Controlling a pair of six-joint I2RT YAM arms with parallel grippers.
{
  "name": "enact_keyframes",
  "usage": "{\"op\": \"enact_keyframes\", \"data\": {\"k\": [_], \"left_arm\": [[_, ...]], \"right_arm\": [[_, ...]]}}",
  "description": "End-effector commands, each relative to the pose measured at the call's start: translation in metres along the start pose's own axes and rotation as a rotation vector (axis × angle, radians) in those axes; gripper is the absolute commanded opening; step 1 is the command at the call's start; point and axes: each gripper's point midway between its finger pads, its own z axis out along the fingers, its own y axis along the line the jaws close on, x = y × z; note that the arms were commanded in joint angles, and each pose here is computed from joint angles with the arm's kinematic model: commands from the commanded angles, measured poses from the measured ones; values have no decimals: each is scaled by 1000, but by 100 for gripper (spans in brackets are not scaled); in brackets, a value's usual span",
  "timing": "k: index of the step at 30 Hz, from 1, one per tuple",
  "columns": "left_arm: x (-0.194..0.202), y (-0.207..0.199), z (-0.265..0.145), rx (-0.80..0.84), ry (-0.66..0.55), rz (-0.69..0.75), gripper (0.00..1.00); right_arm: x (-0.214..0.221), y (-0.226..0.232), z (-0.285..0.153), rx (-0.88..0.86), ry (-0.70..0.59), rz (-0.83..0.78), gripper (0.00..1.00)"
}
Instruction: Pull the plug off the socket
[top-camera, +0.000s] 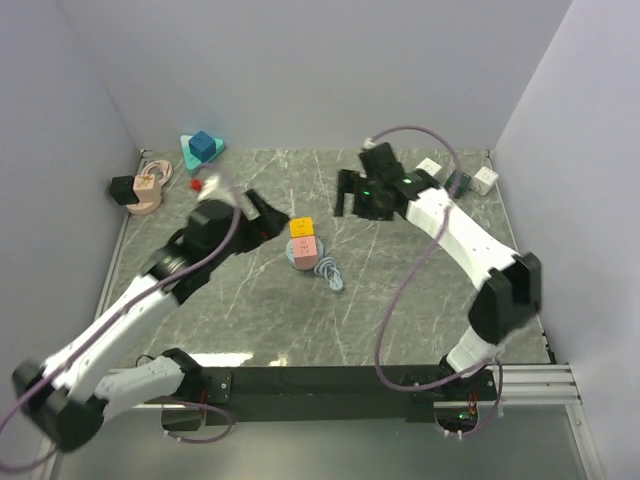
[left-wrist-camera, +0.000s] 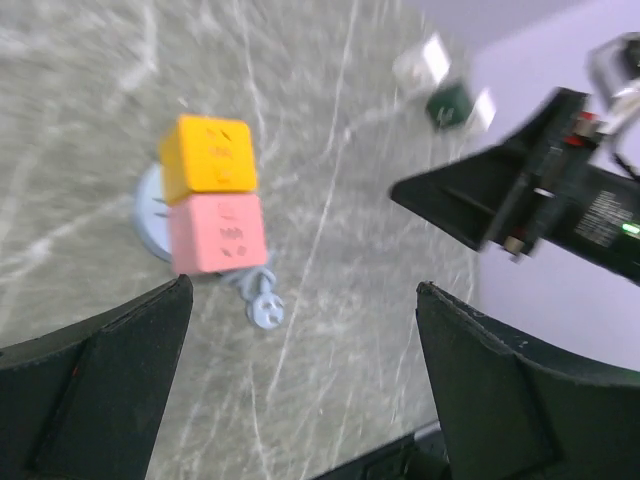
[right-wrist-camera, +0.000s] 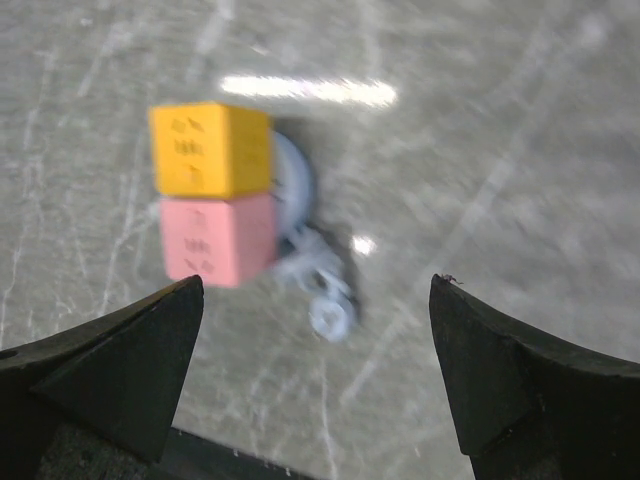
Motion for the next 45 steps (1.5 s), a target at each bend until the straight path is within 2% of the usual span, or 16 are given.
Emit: {"op": "enact_keyframes", "data": {"k": [1, 5, 6, 9, 11, 24, 30, 33, 34, 36, 37, 38, 39, 41, 44, 45], "left_arm": [[6, 33, -6, -3, 7, -23, 99], [7, 63, -16, -19, 7, -47, 99], [14, 71, -15, -33, 25, -47, 99], [24, 79, -14, -29, 46, -54, 99], [29, 85, -13, -36, 54, -60, 99], [46, 110, -5, -49, 58, -110, 99], [57, 120, 1, -56, 76, -129, 99], [62, 124, 3, -59, 81, -140, 99], [61, 123, 4, -51, 77, -143, 99], [65, 126, 5, -55, 82, -149, 99], [66, 127, 6, -54, 81, -149, 99], [68, 129, 7, -55, 86, -150, 99], [70, 128, 7, -45, 93, -144, 99], [75, 129, 12, -33, 110, -143, 99], [79, 130, 21, -27, 123, -138, 99], [79, 129, 23, -20, 125, -134, 99]], "right_arm": [[-4, 34, 17, 12, 21, -133, 100], [-10, 73, 44, 13, 51, -208, 100], [3, 69, 64, 49, 111, -218, 100], [3, 78, 87, 85, 134, -214, 100], [-3, 85, 91, 95, 121, -199, 100], [56, 95, 139, 124, 241, -282, 98], [63, 89, 152, 155, 264, -298, 81], [67, 85, 157, 168, 277, -308, 65], [67, 84, 158, 170, 276, -307, 55], [67, 84, 158, 164, 274, -309, 44], [66, 86, 157, 163, 270, -302, 21], [63, 84, 153, 170, 269, -294, 5], [54, 90, 142, 144, 247, -277, 0], [39, 106, 118, 13, 201, -243, 0], [49, 133, 93, -271, 248, -111, 0], [34, 136, 68, -350, 217, -65, 0]]}}
